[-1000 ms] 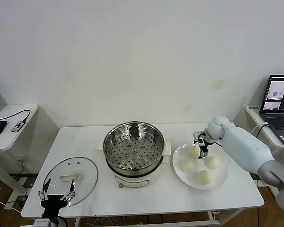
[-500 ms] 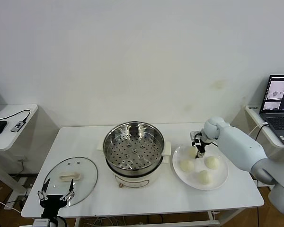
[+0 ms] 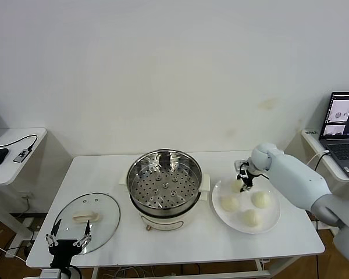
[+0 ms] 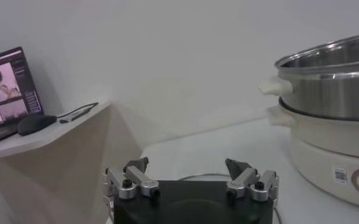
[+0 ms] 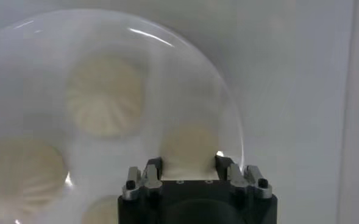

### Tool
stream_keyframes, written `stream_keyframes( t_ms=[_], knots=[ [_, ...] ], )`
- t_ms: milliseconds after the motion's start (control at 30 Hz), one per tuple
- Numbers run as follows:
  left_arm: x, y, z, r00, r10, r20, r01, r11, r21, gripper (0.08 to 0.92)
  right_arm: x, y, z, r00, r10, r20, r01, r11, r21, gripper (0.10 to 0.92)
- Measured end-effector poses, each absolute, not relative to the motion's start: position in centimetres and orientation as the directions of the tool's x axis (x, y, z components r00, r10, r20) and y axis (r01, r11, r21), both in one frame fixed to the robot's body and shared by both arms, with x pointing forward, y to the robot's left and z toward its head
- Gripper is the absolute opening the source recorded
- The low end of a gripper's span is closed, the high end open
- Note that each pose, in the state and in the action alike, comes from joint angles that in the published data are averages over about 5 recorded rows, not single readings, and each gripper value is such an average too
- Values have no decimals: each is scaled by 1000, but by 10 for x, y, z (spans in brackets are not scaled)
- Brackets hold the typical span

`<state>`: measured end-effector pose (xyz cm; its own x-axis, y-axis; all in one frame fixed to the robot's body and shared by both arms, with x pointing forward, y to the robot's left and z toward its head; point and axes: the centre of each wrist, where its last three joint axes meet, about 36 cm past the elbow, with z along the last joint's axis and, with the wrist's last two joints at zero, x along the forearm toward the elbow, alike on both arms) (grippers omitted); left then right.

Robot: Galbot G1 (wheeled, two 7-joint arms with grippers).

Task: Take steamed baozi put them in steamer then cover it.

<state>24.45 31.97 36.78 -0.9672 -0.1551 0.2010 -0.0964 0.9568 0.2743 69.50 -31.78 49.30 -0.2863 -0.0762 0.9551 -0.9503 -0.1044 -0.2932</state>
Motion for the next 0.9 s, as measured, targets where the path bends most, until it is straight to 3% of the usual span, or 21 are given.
stream_keyframes(
  t_ms=[600, 900],
  knots=[
    [245, 318, 366, -979, -90, 184, -62, 986, 154, 823, 697, -256, 664, -394, -288, 873, -851, -245, -465, 551],
    [243, 319, 364, -981, -81, 177, -61, 992, 114, 823, 700, -168, 688, -346, -388, 854, -754, -427, -499, 559]
  ],
)
